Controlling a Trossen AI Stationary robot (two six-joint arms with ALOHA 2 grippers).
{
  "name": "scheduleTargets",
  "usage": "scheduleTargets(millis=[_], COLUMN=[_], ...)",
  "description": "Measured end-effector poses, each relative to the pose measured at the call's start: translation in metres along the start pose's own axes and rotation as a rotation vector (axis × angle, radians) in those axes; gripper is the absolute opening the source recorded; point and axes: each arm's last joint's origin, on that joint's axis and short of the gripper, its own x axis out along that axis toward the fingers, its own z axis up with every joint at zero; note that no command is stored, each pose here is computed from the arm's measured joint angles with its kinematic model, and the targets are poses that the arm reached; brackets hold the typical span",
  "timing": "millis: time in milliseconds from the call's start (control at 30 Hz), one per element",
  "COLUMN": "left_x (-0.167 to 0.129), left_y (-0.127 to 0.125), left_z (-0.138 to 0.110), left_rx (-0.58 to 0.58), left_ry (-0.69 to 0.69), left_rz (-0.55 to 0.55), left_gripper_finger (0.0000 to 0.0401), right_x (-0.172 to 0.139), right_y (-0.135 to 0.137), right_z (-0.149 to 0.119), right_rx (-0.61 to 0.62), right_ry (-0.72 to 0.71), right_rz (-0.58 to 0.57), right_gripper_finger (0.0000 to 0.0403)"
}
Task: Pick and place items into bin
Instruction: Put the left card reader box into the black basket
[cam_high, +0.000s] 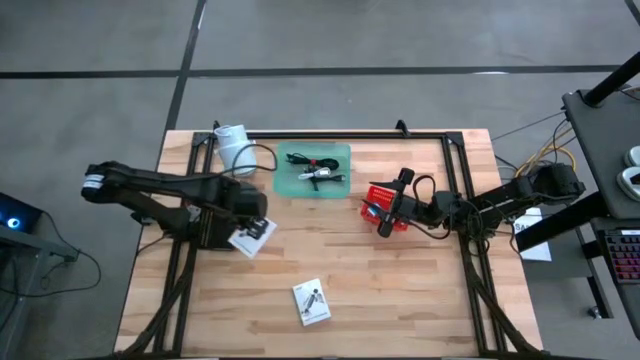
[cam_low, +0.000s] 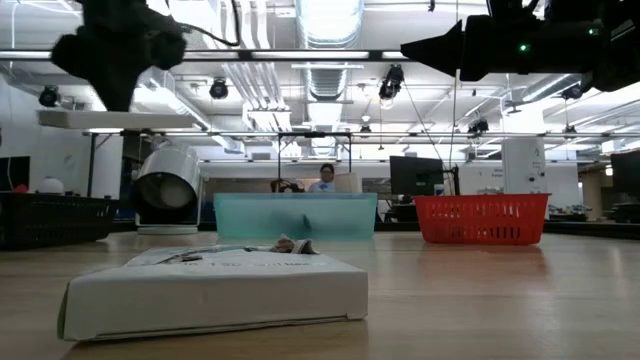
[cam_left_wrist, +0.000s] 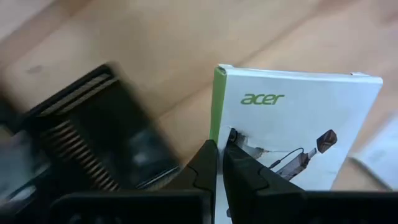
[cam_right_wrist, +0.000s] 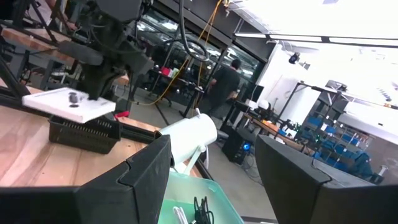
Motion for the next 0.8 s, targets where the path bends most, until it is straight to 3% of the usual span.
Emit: scheduleTargets(millis=[467, 800], left_x=[-0.012, -0.016], left_y=[0.034, 0.042], left_z=[-0.015, -0.018], left_rx=[-0.149, -0.194], left_ry=[0.077, 0.042], left_rz=[0.25, 0.23], left_gripper_finger=[0.0, 0.0], right_x=[0.0, 0.0], right_y=[0.0, 0.0], right_z=[0.0, -0.001], right_rx=[-0.002, -0.008], right_ry=[0.003, 0.011], right_rz=[0.002, 0.002], right_gripper_finger=[0.0219, 0.0219])
